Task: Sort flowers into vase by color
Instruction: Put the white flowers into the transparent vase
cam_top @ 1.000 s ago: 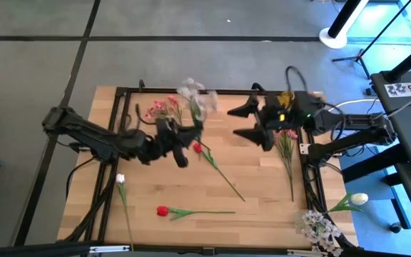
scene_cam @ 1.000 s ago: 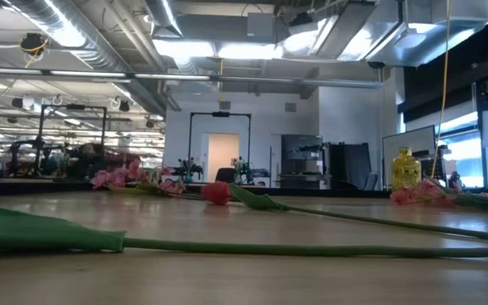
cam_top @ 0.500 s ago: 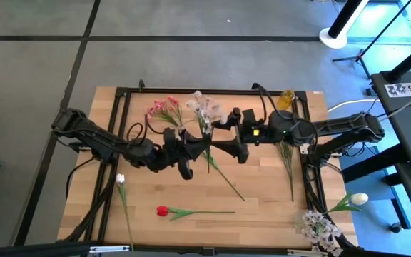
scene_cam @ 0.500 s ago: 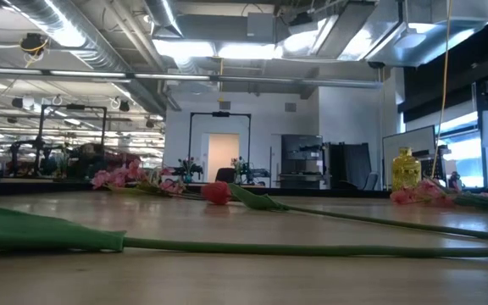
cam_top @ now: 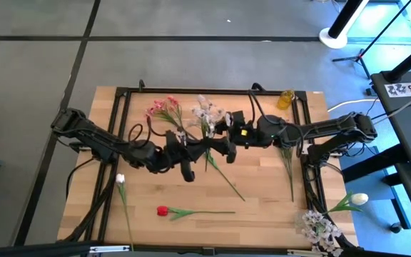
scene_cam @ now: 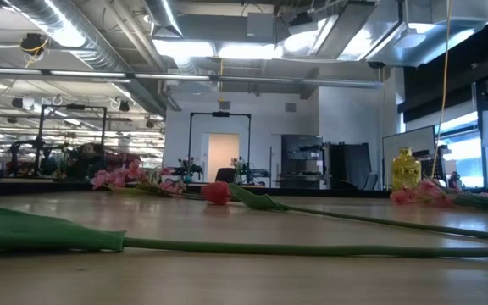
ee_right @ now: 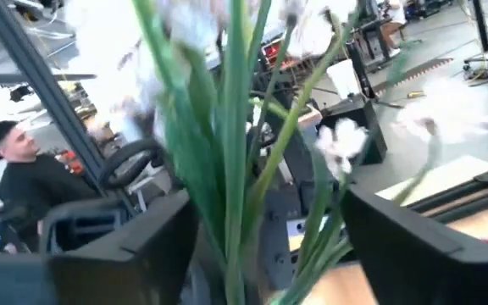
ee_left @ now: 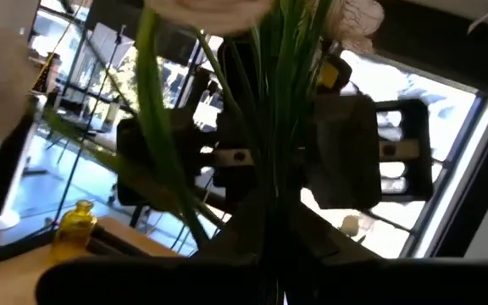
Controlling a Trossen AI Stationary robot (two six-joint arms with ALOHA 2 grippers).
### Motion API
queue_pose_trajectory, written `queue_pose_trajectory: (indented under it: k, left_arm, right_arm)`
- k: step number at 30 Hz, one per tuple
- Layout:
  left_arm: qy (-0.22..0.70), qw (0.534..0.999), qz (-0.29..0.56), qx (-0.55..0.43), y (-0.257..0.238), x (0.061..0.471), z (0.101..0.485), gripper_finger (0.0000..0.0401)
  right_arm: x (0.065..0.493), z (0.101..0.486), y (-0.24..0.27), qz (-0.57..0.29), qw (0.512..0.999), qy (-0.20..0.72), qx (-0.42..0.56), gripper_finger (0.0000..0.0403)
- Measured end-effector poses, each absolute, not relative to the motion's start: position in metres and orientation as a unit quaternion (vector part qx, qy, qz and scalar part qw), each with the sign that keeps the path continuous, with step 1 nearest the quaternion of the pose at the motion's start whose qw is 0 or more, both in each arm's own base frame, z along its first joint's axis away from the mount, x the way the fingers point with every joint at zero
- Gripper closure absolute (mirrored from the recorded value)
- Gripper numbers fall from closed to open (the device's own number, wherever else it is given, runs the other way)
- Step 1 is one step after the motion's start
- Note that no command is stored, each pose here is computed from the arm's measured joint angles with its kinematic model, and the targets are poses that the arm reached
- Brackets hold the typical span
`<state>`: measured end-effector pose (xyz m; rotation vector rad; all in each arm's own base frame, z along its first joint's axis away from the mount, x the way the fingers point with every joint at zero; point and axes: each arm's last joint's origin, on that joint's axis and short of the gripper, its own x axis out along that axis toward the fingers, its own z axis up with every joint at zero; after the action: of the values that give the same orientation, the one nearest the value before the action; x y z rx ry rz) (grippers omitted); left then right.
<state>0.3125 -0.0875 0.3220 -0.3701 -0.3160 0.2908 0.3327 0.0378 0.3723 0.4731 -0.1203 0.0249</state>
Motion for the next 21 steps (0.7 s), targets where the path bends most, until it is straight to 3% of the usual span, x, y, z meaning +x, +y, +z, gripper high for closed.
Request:
queue_pose_trajectory:
  k: [7, 12, 21]
  left_arm:
    - [-0.146, 0.963, 0.164, -0.153, -0.087, 0.312, 0.321, 0.0385]
    - [-0.135, 0.967, 0.166, -0.141, -0.087, 0.304, 0.328, 0.0348]
    - [-0.061, 0.980, 0.120, -0.149, -0.110, 0.248, 0.353, 0.0264]
  right_arm:
    - [0.332, 0.376, 0.038, 0.020, 0.967, -0.076, 0.242, 0.0274]
    - [0.332, 0.377, 0.038, 0.031, 0.968, -0.074, 0.240, 0.0383]
    - [0.295, 0.409, 0.031, 0.084, 0.969, -0.098, 0.209, 0.0394]
